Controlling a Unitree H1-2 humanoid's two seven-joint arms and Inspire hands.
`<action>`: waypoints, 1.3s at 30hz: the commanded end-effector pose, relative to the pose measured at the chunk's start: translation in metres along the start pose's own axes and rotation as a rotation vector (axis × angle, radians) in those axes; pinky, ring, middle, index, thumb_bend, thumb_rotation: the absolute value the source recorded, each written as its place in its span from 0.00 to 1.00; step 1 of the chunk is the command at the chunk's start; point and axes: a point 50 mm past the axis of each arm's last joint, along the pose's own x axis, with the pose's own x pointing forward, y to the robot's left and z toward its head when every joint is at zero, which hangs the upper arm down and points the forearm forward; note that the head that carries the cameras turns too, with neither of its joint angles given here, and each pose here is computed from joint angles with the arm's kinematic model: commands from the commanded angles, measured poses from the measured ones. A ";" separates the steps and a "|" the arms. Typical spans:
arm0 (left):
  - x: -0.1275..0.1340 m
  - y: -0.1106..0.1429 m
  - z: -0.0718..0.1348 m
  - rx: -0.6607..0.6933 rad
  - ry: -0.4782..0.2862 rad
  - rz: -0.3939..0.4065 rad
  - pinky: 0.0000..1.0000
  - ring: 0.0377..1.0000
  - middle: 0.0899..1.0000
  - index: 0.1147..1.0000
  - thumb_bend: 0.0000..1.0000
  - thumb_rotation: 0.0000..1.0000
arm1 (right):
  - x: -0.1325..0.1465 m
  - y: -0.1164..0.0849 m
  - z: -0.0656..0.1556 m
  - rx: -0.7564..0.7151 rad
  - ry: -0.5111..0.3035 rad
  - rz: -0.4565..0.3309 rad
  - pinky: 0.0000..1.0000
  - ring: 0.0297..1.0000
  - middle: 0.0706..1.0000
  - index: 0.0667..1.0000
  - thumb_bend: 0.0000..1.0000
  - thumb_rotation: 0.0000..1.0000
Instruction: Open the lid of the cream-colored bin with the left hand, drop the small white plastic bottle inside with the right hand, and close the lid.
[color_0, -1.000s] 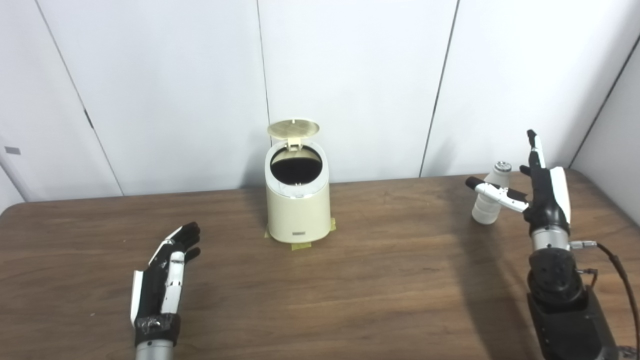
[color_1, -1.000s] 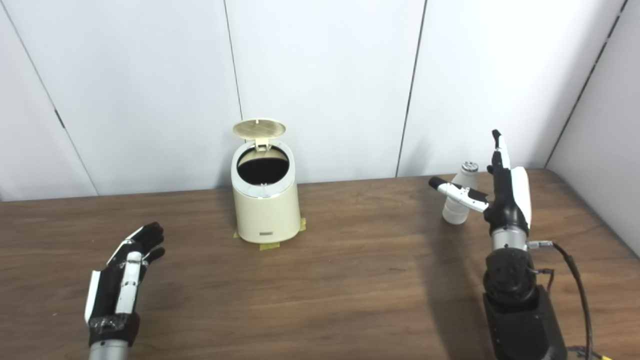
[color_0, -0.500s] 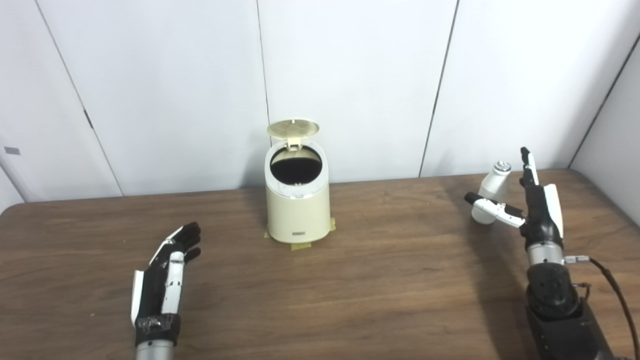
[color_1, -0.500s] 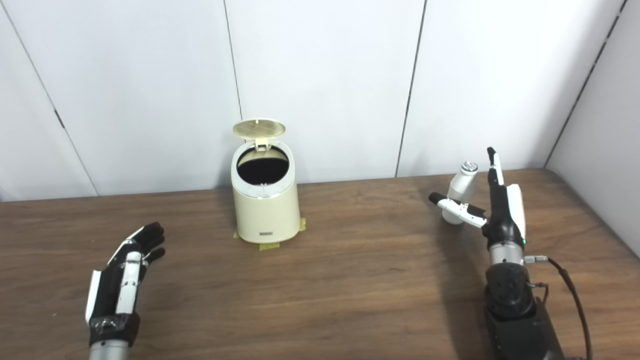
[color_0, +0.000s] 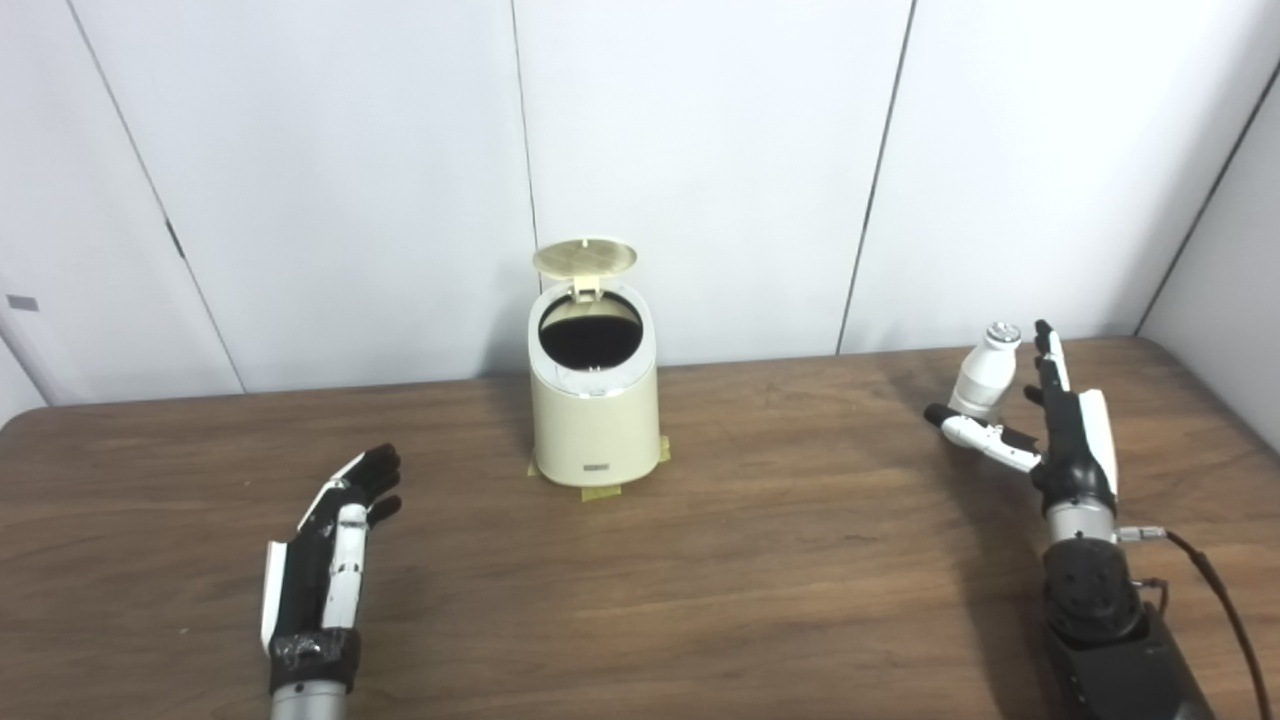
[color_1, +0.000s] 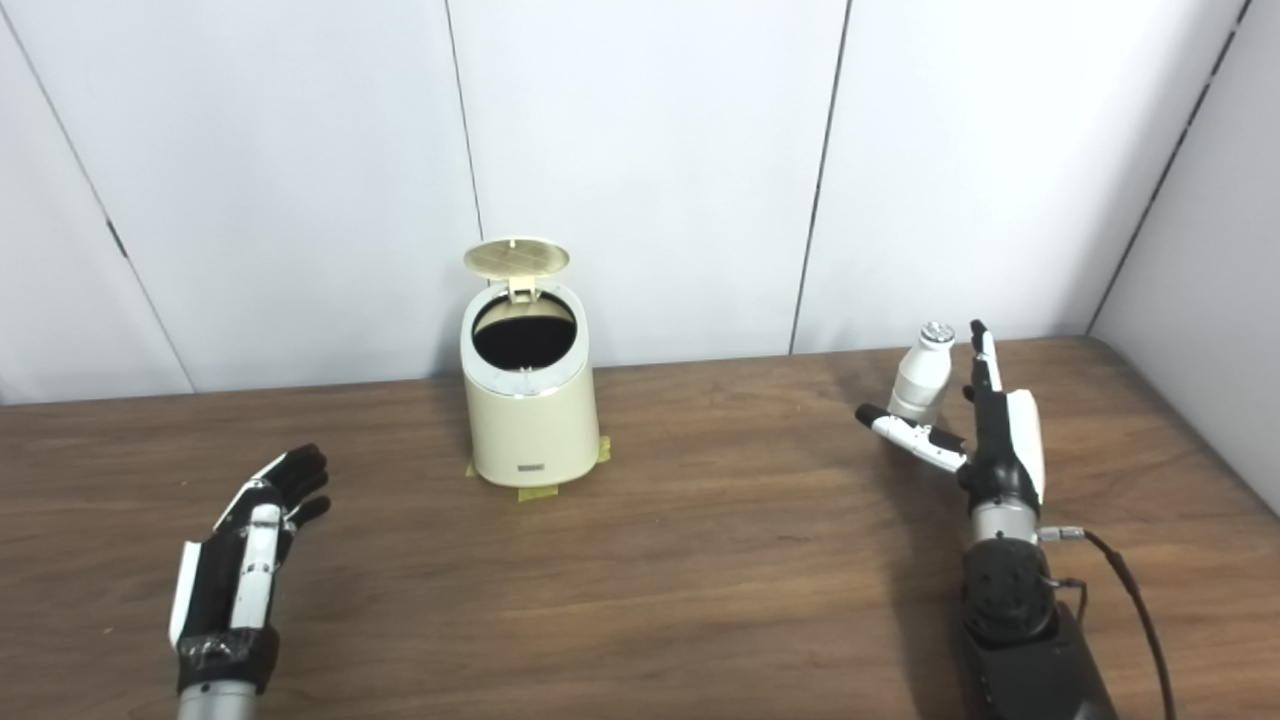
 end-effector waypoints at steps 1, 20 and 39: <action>-0.008 0.005 -0.005 0.012 0.007 0.010 0.81 0.84 0.81 0.79 0.15 0.81 | 0.021 -0.010 0.026 0.013 -0.107 -0.046 0.86 0.95 0.97 0.97 0.96 0.43; -0.012 0.008 -0.002 0.016 0.006 0.010 0.82 0.84 0.82 0.80 0.14 0.83 | 0.038 -0.002 0.019 0.012 -0.045 -0.033 0.82 0.90 0.91 0.91 0.91 0.41; -0.014 0.012 0.000 0.023 0.006 0.007 0.81 0.84 0.82 0.79 0.16 0.81 | 0.057 0.005 0.016 0.041 -0.018 -0.046 0.84 0.90 0.89 0.89 0.89 0.32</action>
